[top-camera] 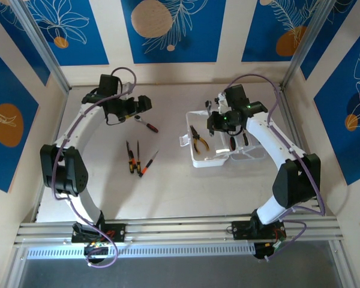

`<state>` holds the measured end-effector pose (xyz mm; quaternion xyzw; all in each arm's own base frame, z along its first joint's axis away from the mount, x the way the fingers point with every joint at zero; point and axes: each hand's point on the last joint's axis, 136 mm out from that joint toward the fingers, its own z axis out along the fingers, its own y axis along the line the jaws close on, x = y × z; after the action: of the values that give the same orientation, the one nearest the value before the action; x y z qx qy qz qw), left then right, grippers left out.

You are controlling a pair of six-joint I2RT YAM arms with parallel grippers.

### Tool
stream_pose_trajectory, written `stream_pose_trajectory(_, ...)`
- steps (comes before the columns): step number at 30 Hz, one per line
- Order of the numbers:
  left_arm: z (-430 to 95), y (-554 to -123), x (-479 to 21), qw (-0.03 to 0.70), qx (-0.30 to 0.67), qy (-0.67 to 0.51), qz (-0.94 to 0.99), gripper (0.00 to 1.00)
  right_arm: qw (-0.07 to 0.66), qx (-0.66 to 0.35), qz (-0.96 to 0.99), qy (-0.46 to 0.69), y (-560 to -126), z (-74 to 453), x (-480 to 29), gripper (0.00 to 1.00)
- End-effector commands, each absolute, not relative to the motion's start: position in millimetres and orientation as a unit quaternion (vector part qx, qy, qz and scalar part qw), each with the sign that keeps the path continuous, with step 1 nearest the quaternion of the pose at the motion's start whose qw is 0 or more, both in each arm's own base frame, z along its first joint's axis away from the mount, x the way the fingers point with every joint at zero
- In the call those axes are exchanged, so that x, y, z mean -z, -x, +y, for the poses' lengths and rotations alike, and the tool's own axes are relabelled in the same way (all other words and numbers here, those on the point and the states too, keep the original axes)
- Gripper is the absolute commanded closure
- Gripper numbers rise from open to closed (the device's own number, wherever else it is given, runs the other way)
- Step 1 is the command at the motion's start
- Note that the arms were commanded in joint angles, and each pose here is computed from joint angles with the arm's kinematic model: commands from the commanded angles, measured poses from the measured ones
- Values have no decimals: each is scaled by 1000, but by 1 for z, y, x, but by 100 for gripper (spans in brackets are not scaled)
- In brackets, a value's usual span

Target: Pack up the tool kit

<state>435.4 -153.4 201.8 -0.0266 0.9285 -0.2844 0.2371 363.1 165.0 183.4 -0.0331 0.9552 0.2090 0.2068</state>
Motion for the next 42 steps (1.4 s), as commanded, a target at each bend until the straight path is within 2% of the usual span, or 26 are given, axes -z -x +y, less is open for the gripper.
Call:
stream_pose_trajectory(1,-125,-409,-172,196,210,24,958,0,190,-119,974,43,-351,134,-166,100)
stream_pose_trajectory(7,-115,-399,-150,177,187,30,966,0,168,-37,983,56,-352,113,-145,100)
stream_pose_trajectory(19,-112,-395,-143,172,181,32,968,0,148,139,978,53,-374,93,-117,100)
stream_pose_trajectory(27,-110,-390,-140,167,175,33,970,0,137,188,972,35,-371,82,-118,100)
stream_pose_trajectory(29,-109,-390,-140,166,173,32,970,0,137,191,971,34,-372,83,-120,96)
stream_pose_trajectory(36,-106,-383,-136,160,163,29,973,0,147,169,974,42,-374,93,-129,65)
stream_pose_trajectory(42,-102,-372,-125,145,154,31,977,0,170,123,975,72,-375,120,-147,46)
